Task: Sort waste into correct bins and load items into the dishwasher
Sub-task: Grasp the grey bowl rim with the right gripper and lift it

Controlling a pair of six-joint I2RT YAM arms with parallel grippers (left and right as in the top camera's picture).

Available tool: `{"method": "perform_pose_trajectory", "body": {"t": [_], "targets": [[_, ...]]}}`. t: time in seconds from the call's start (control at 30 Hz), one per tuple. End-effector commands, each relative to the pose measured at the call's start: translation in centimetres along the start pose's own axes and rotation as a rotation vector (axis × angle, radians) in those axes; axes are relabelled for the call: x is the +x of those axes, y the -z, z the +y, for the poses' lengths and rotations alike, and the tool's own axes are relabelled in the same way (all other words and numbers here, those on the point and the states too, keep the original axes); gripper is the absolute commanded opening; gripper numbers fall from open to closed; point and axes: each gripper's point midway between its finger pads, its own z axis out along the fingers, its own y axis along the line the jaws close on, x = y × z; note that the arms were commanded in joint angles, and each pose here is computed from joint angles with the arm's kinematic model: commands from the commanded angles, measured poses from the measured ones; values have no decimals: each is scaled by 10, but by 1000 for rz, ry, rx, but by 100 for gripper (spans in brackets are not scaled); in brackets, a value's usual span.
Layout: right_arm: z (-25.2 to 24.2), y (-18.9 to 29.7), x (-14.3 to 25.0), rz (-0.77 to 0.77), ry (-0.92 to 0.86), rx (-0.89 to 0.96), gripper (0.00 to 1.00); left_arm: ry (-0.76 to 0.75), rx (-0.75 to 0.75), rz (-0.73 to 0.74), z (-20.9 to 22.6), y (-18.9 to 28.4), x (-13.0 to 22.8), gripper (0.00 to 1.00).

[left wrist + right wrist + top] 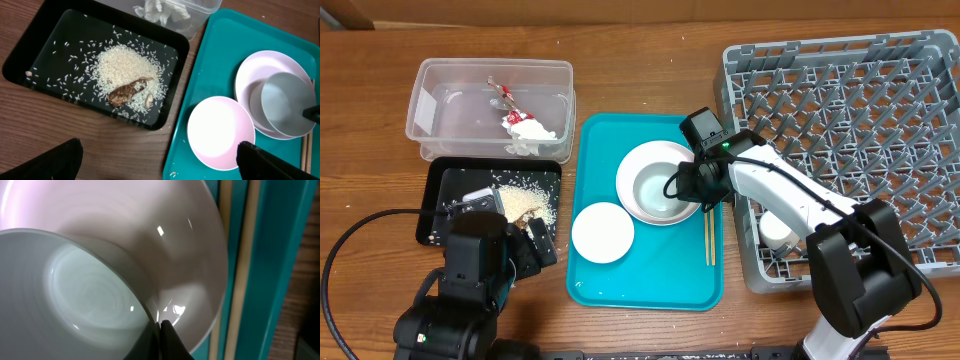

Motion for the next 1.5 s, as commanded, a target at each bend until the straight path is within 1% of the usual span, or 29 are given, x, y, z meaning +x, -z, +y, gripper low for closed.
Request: {"method": "perform_pose_trajectory", "body": {"t": [0.0, 0.07, 0.17, 0.33, 0.5, 0.6, 0.8, 0.87, 0.97, 1.17, 1.3, 1.4, 1.47], "targets": [[-3, 35, -21, -98, -12, 27, 4, 14, -11, -13, 2, 0, -1, 100], [-6, 57, -27, -150, -7, 58, 4, 13, -11, -13, 2, 0, -1, 100], [-14, 103, -36, -270, 28, 101, 4, 14, -11, -13, 2, 0, -1, 100], [-52, 179, -41, -511, -9, 268, 4, 14, -11, -13, 2, 0, -1, 100], [-119, 251, -46, -771, -227, 522, 4, 14, -11, -13, 2, 0, -1, 100], [-151, 278, -53, -872, -331, 634, 4, 14, -11, -13, 2, 0, -1, 100], [-204, 280, -70, -892, -496, 717, 4, 14, -11, -13, 2, 0, -1, 100], [-219, 275, -77, -875, -512, 752, 4, 14, -11, -13, 2, 0, -1, 100], [-231, 264, -91, -828, -448, 810, 4, 13, -11, -13, 2, 0, -1, 100], [-232, 230, -118, -755, -327, 866, 4, 14, -11, -13, 2, 0, -1, 100], [-238, 205, -123, -684, -287, 919, 4, 14, -11, -13, 2, 0, -1, 100], [-245, 196, -123, -657, -280, 977, 4, 14, -11, -13, 2, 0, -1, 100], [-245, 190, -124, -645, -273, 980, 4, 14, -11, -13, 2, 0, -1, 100]]}}
